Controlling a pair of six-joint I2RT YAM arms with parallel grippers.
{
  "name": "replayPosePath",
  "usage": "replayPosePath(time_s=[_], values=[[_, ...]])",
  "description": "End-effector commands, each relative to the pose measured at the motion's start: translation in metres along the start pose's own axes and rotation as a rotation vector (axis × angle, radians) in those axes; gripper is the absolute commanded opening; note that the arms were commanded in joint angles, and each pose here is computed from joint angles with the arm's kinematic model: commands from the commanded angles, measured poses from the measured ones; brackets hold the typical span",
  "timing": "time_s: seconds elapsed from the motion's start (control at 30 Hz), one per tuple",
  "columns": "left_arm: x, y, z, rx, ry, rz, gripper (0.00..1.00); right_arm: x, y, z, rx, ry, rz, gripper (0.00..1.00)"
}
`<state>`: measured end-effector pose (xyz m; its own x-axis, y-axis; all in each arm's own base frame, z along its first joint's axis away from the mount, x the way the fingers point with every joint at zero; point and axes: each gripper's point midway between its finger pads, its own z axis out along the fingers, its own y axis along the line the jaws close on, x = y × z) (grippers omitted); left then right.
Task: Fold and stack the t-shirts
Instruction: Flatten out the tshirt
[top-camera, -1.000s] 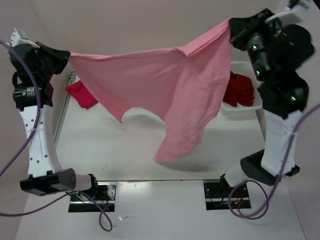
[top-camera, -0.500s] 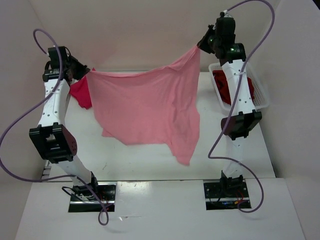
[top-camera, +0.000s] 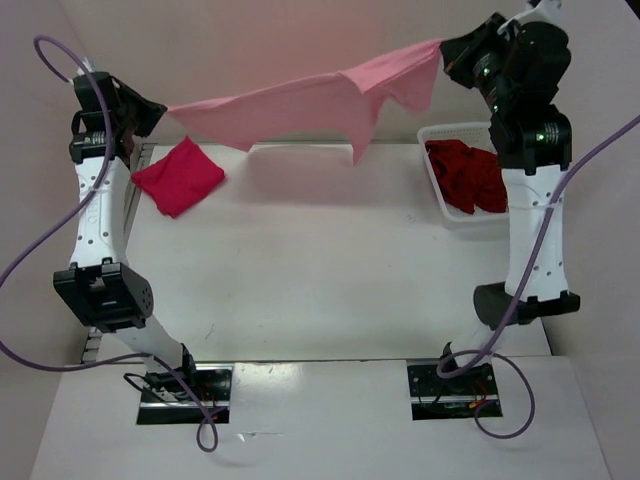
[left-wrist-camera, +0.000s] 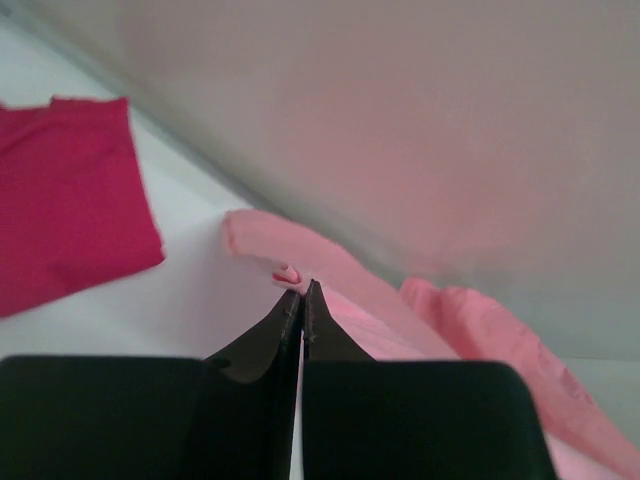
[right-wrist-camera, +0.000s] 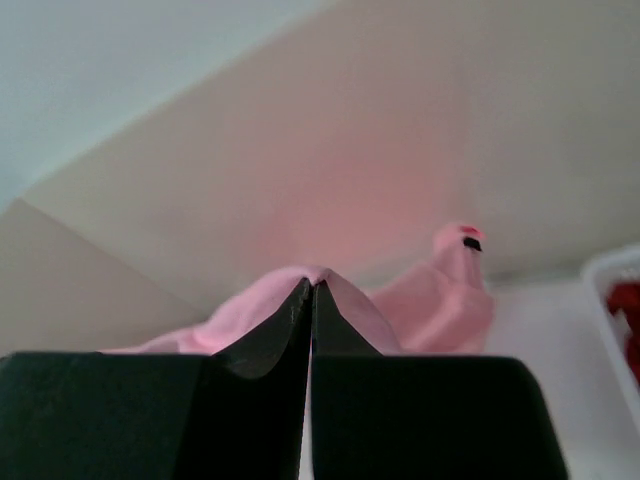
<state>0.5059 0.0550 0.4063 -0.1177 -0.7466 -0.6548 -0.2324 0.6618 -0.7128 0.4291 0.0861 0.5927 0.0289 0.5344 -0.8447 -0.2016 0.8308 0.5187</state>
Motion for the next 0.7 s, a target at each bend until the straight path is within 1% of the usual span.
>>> replayPosePath(time_s=[0.0,0.03,0.07,0.1,0.13,0.17,0.2,0.23,0.27,0.3,0.33,0.37,0.4,0.43,0.47,0.5,0.57,0.6,0.63,0.67], values=[[0.011,0.027,-0.009,-0.059,-0.013,0.013,0.00,0.054,-0.053,0.002,0.159,0.118,-0.048,0.01],[0.010,0.029,-0.020,-0.067,-0.033,0.014,0.00,0.038,-0.046,-0.021,0.143,0.063,-0.048,0.01],[0.031,0.051,-0.017,-0.108,0.009,0.021,0.00,0.091,-0.082,-0.022,0.228,0.174,-0.054,0.01],[0.034,0.055,-0.026,-0.119,0.004,0.022,0.00,0.109,-0.096,-0.032,0.265,0.212,-0.057,0.01],[0.042,0.067,-0.029,-0.148,0.012,0.032,0.00,0.146,-0.120,-0.052,0.325,0.284,-0.048,0.01],[0.050,0.079,-0.031,-0.179,0.020,0.030,0.00,0.166,-0.134,-0.064,0.362,0.324,-0.044,0.01],[0.075,0.099,-0.037,-0.225,0.063,0.041,0.00,0.187,-0.146,-0.076,0.390,0.365,-0.033,0.01],[0.088,0.110,-0.041,-0.259,0.074,0.047,0.00,0.240,-0.174,-0.098,0.457,0.482,-0.006,0.01],[0.101,0.123,-0.044,-0.283,0.099,0.045,0.00,0.253,-0.177,-0.115,0.456,0.509,0.015,0.01],[0.112,0.129,-0.053,-0.294,0.114,0.059,0.00,0.274,-0.182,-0.128,0.456,0.565,0.041,0.01],[0.128,0.144,-0.058,-0.328,0.149,0.057,0.00,0.311,-0.200,-0.151,0.514,0.650,0.072,0.01],[0.154,0.170,-0.067,-0.383,0.208,0.053,0.00,0.320,-0.201,-0.164,0.515,0.676,0.090,0.01],[0.167,0.182,-0.073,-0.410,0.236,0.051,0.00,0.335,-0.199,-0.176,0.499,0.730,0.121,0.01],[0.180,0.194,-0.080,-0.438,0.270,0.060,0.00,0.355,-0.206,-0.193,0.524,0.787,0.148,0.01],[0.199,0.213,-0.090,-0.475,0.310,0.057,0.00,0.365,-0.208,-0.204,0.539,0.824,0.169,0.01],[0.213,0.223,-0.097,-0.497,0.354,0.051,0.00,0.368,-0.200,-0.208,0.507,0.843,0.201,0.01],[0.233,0.227,-0.109,-0.482,0.418,0.031,0.00,0.373,-0.191,-0.219,0.495,0.895,0.245,0.01],[0.249,0.238,-0.119,-0.516,0.468,0.012,0.00,0.372,-0.187,-0.224,0.483,0.907,0.254,0.00],[0.252,0.240,-0.124,-0.517,0.481,0.000,0.00,0.372,-0.179,-0.229,0.456,0.929,0.274,0.00],[0.259,0.239,-0.132,-0.507,0.511,-0.012,0.00,0.377,-0.180,-0.243,0.481,0.968,0.292,0.00]])
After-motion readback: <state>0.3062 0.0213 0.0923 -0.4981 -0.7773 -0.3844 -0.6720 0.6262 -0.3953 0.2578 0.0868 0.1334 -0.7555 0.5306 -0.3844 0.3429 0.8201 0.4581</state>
